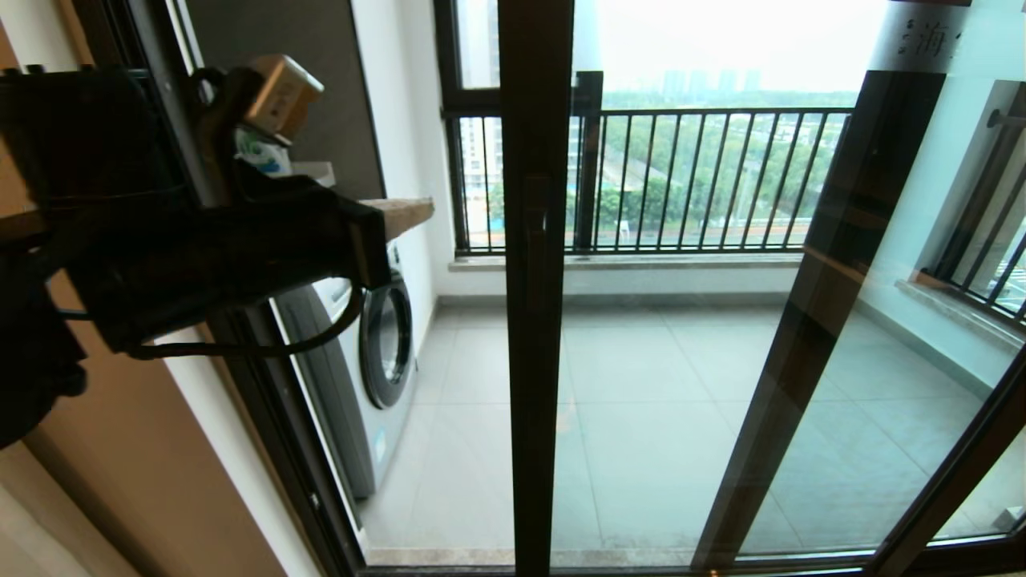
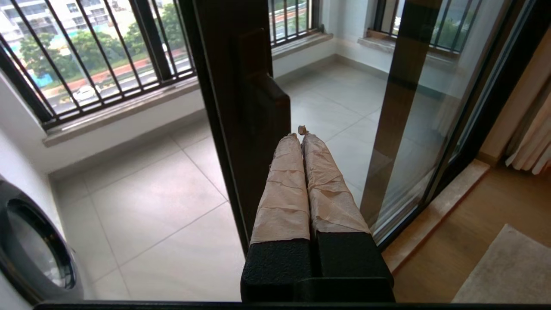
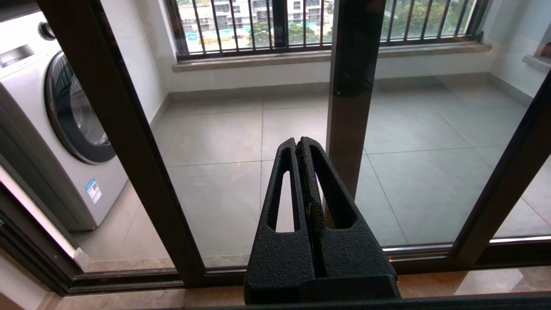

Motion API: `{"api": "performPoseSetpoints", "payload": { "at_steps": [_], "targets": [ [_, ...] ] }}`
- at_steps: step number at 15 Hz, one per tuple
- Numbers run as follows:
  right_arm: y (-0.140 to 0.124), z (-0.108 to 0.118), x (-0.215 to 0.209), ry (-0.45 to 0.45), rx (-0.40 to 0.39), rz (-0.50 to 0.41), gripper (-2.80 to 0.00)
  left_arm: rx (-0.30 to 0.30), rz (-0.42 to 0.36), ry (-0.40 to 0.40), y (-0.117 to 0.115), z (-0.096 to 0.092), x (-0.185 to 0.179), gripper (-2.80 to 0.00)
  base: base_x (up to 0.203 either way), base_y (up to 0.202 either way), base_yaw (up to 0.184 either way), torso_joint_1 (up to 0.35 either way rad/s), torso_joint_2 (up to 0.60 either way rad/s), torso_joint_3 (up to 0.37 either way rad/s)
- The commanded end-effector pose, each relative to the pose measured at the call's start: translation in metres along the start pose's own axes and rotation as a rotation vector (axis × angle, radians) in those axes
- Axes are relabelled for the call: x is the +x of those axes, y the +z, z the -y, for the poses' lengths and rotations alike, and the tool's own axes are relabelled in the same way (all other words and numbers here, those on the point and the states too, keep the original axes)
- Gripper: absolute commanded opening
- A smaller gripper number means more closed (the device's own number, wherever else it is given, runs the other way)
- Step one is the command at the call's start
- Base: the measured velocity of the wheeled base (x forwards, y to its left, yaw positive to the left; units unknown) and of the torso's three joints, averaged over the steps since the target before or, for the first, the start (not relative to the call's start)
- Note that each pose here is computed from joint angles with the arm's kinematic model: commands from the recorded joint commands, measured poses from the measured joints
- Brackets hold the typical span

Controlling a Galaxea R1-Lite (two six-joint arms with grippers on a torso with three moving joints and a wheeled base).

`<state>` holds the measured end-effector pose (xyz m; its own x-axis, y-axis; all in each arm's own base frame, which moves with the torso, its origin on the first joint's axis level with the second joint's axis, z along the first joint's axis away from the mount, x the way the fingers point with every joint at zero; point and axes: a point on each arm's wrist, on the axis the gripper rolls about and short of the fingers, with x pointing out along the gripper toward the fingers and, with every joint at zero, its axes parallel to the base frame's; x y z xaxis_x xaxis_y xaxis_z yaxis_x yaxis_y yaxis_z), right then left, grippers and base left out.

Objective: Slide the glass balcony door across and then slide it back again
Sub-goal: Close the slid door

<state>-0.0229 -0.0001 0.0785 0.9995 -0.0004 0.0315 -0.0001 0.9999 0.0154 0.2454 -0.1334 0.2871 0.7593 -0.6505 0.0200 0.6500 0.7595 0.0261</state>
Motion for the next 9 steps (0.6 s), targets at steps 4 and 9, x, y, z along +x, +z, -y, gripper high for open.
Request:
{"api": "performPoseSetpoints", "payload": {
  "at_steps": [4, 9],
  "targets": [
    [-0.003, 0.000, 0.001, 0.000, 0.000, -0.013, -2.80, -0.002, 0.019, -0.028, -0.021, 0.016, 0.071, -2.80, 0.000, 0.000, 0.000, 0.000, 0.00, 0.000],
    [-0.003, 0.000, 0.001, 0.000, 0.000, -0.013, -2.80, -0.005, 0.030, -0.064, -0.032, 0.032, 0.115, -2.80, 0.000, 0.000, 0.000, 0.000, 0.00, 0.000]
  ]
}}
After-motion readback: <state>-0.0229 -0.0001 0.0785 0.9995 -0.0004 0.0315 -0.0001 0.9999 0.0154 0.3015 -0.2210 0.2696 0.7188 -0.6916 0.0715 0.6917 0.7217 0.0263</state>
